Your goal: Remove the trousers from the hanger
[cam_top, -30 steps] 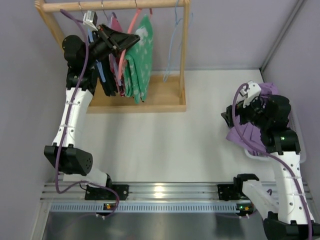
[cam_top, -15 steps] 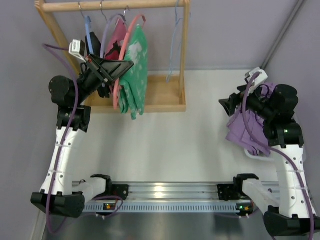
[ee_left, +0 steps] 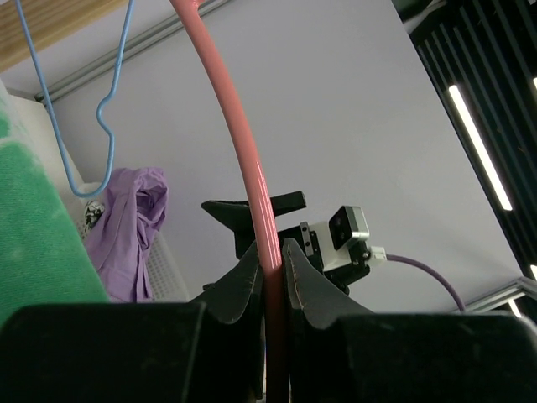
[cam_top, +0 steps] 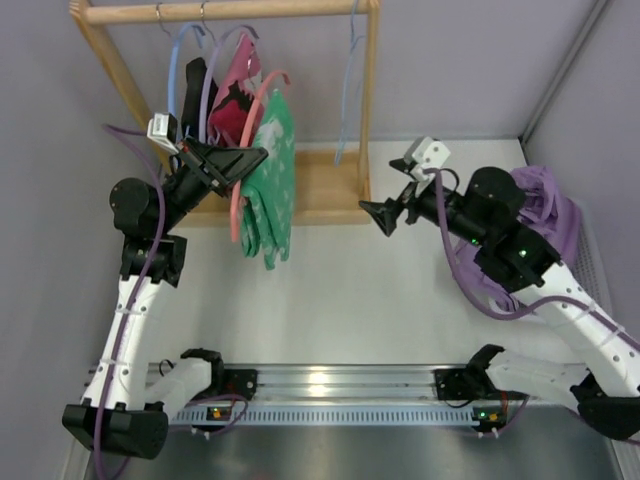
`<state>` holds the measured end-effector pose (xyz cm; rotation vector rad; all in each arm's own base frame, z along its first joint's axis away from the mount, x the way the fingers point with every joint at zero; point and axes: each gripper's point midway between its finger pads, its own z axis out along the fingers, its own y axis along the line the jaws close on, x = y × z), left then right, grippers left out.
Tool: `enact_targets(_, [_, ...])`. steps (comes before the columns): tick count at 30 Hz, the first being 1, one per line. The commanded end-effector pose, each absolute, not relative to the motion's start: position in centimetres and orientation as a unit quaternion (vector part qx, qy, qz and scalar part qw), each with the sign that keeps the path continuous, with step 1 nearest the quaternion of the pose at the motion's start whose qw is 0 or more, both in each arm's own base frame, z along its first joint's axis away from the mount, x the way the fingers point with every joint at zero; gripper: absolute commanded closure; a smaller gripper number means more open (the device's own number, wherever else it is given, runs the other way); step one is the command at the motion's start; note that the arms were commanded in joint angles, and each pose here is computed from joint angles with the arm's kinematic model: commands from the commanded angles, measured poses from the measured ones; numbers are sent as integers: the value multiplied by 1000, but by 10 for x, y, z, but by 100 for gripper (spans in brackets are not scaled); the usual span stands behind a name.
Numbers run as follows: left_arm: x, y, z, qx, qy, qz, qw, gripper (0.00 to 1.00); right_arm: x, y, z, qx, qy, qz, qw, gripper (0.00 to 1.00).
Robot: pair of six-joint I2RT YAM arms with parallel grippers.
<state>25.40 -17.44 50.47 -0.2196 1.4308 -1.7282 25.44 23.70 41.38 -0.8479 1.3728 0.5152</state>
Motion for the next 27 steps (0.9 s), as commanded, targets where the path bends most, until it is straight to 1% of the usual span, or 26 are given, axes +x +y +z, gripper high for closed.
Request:
enact_targets(1, [205,-161,566,-12,474,-707,524,100,248,268,457,-345,545,226,730,1])
enact_targets(2, [206,-161,565,-13,475,-706,525,100,248,273,463,-330,539,224,742,1])
enact_targets(3, [206,-161,565,-15,475,-707,523,100,231,292,471,-336,521,245,745,1])
enact_targets(5, [205,-160,565,-15,474,-708,524,100,228,312,466,-326,530,245,744,1])
enact_targets(6, [205,-160,565,-15,475,-707,524,100,211,327,475,-328,515,262,747,1])
enact_targets(8, [206,-160,565,-19,477,-706,523,100,210,343,468,-316,528,256,746,1])
enact_targets(9, [206,-160,564,-20,479,-706,522,100,198,352,475,-308,519,268,751,1])
enact_targets(13, [208,-159,564,-34,483,-702,521,100,190,389,452,-314,540,251,740,0])
enact_targets(18, [217,-157,557,-67,496,-702,507,100,175,409,440,-311,551,257,731,0])
enact_targets(23, [216,-158,560,-65,495,-705,503,100,189,425,433,-283,572,250,728,1])
enact_targets(27, [212,-159,564,-61,493,-709,501,100,213,429,432,-250,588,231,734,2])
